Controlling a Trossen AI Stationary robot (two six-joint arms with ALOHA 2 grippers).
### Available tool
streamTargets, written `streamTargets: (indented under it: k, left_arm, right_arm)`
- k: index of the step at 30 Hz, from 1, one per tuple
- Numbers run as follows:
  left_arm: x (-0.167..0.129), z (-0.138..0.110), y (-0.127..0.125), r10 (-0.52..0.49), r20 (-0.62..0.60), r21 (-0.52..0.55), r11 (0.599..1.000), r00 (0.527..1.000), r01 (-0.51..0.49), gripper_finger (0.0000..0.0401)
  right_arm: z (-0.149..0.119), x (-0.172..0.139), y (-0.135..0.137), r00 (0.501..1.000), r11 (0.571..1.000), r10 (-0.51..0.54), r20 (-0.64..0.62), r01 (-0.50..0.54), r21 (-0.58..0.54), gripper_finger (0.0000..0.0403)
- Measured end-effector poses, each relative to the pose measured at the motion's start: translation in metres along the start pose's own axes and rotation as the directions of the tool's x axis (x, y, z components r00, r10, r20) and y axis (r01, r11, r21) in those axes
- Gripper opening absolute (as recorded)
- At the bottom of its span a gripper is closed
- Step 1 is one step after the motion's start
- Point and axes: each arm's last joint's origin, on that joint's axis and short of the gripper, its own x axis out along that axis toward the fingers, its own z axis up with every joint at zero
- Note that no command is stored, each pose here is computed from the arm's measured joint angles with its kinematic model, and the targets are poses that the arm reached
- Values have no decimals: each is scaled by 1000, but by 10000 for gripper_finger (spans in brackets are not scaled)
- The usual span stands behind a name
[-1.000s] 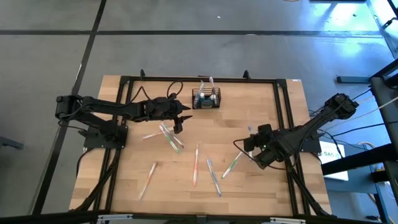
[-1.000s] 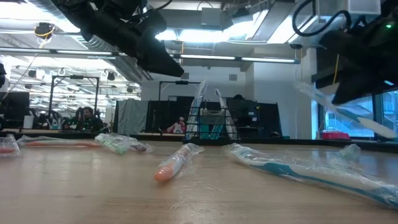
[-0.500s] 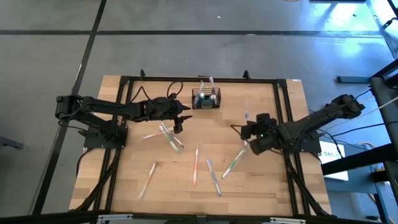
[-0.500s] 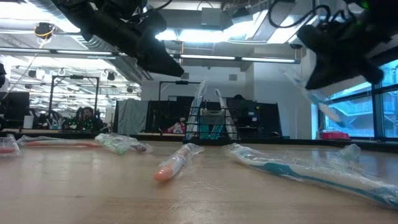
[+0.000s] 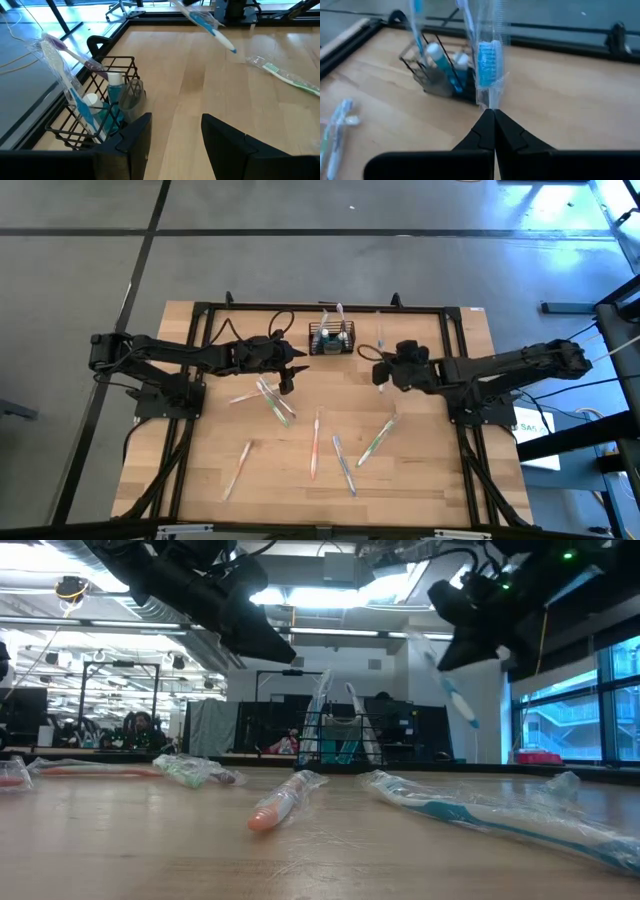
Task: Pick & Place toothbrushing station
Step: Put the right blue toothbrush in the right section of the wire organizer
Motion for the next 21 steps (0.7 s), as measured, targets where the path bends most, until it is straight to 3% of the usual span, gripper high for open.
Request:
streamTargets:
  k: [21]
  left_arm:
    - [0, -3, 0, -1, -30, -18, 1000, 1000, 0, 168]
  right_arm:
    - [55, 34, -10, 984, 996, 84, 155, -86, 10, 0]
